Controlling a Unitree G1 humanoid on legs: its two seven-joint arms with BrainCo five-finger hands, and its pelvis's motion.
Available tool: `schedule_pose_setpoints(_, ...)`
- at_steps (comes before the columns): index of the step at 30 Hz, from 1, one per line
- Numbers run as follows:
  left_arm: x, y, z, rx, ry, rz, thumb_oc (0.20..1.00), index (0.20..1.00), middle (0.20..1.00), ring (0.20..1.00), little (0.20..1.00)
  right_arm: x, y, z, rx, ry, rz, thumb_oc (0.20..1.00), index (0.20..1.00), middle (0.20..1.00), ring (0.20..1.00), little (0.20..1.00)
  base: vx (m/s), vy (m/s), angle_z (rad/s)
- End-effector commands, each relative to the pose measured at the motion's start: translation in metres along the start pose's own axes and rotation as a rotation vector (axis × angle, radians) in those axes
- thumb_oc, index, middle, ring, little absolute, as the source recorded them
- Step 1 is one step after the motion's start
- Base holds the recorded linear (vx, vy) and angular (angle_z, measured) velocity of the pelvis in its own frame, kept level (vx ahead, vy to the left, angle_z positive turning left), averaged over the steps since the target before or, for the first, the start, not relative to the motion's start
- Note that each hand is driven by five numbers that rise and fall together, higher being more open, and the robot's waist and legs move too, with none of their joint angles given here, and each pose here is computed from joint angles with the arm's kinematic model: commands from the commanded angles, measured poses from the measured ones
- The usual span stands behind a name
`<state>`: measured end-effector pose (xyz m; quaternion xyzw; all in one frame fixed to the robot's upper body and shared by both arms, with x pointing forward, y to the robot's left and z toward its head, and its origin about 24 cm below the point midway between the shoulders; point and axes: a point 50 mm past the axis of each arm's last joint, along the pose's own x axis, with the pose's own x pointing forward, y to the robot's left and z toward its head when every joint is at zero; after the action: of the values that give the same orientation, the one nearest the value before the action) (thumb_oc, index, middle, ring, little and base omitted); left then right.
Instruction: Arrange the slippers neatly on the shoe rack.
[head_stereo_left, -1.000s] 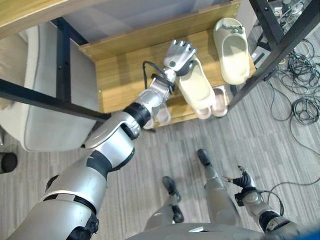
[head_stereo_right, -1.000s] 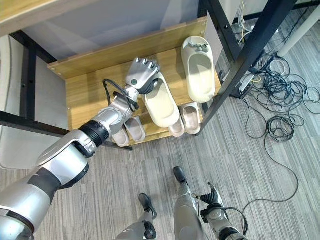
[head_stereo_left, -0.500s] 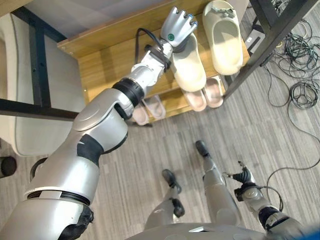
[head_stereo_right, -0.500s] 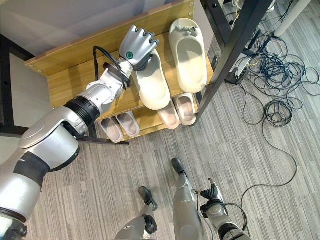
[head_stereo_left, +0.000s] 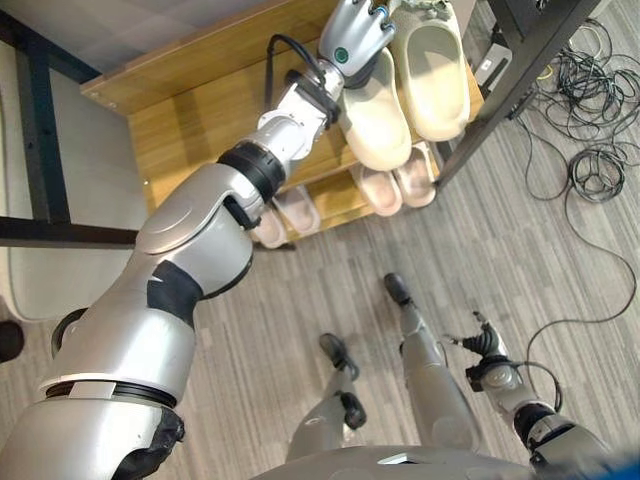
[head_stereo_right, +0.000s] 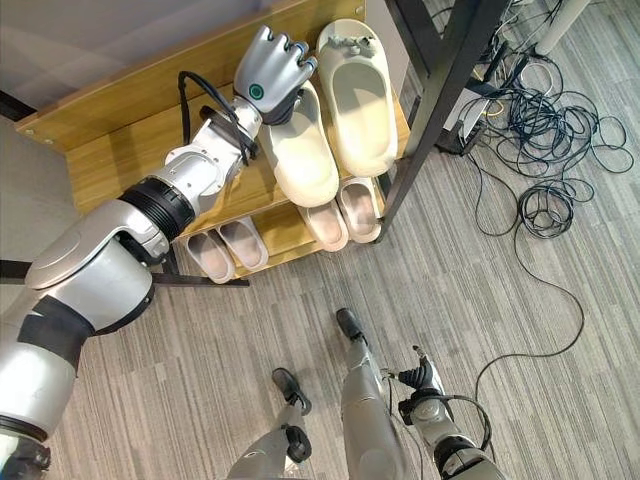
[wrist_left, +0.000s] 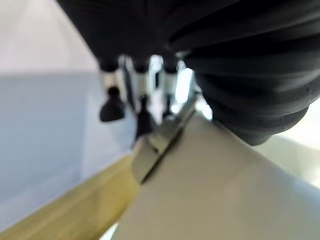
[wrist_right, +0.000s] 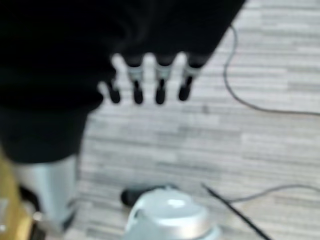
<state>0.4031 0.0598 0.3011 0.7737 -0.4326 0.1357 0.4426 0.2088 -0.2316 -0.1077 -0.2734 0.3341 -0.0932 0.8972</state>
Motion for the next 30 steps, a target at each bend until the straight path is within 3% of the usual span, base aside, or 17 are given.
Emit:
schedule_pose_setpoints(1,0.015,0.019,-0.045,0.079,0.139,0.02,0.325,0.325,0.325,0.325,0.325,0.001,-0.002,-0.004,-0.035,0.01,-0.003,1.0,1.0,1.0,1.0,1.0,0.03,-0.05,-0.02)
schedule_pose_setpoints(2,0.015,0.02,-0.046,0.08,0.142,0.018,0.504,0.504,0.504,0.504,0.504,0.001,-0.003,-0.004,-0.035,0.01,-0.003,1.0,1.0,1.0,1.0,1.0,0.0,0.0,0.0)
schedule_pose_setpoints(3,0.015,0.019,-0.047,0.079,0.148,0.014,0.928,0.928,0.928,0.928,0.928,0.001,-0.002,-0.004,-0.035,0.011,0.0,1.0,1.0,1.0,1.0,1.0,0.03,-0.017,-0.02)
schedule_pose_setpoints(4,0.014,0.018,-0.048,0.079,0.155,0.008,1.0,1.0,1.0,1.0,1.0,0.001,-0.003,-0.005,-0.038,0.012,0.0,1.0,1.0,1.0,1.0,1.0,0.03,-0.012,-0.03)
schedule_pose_setpoints(16,0.017,0.025,-0.05,0.003,0.196,0.054,1.0,1.0,1.0,1.0,1.0,-0.004,-0.003,-0.017,-0.025,0.045,0.009,1.0,1.0,1.0,1.0,1.0,0.0,0.0,0.0)
schedule_pose_setpoints(20,0.014,0.032,-0.05,-0.215,0.244,0.154,1.0,1.0,1.0,1.0,1.0,-0.009,-0.001,-0.031,-0.003,0.108,0.02,1.0,1.0,1.0,1.0,1.0,0.01,0.004,0.11)
schedule_pose_setpoints(24,0.007,0.033,-0.051,-0.298,0.24,0.183,1.0,1.0,1.0,1.0,1.0,-0.012,0.001,-0.04,0.001,0.145,0.026,1.0,1.0,1.0,1.0,1.0,-0.01,0.016,0.17)
schedule_pose_setpoints(26,-0.001,0.028,-0.054,-0.31,0.234,0.173,1.0,1.0,1.0,1.0,1.0,-0.014,0.001,-0.044,0.004,0.163,0.028,1.0,1.0,1.0,1.0,1.0,-0.02,0.023,0.09)
schedule_pose_setpoints(30,-0.05,-0.018,-0.044,-0.359,0.197,0.006,1.0,1.0,1.0,1.0,1.0,-0.018,0.006,-0.051,-0.001,0.201,0.036,1.0,1.0,1.0,1.0,1.0,-0.02,0.028,0.04)
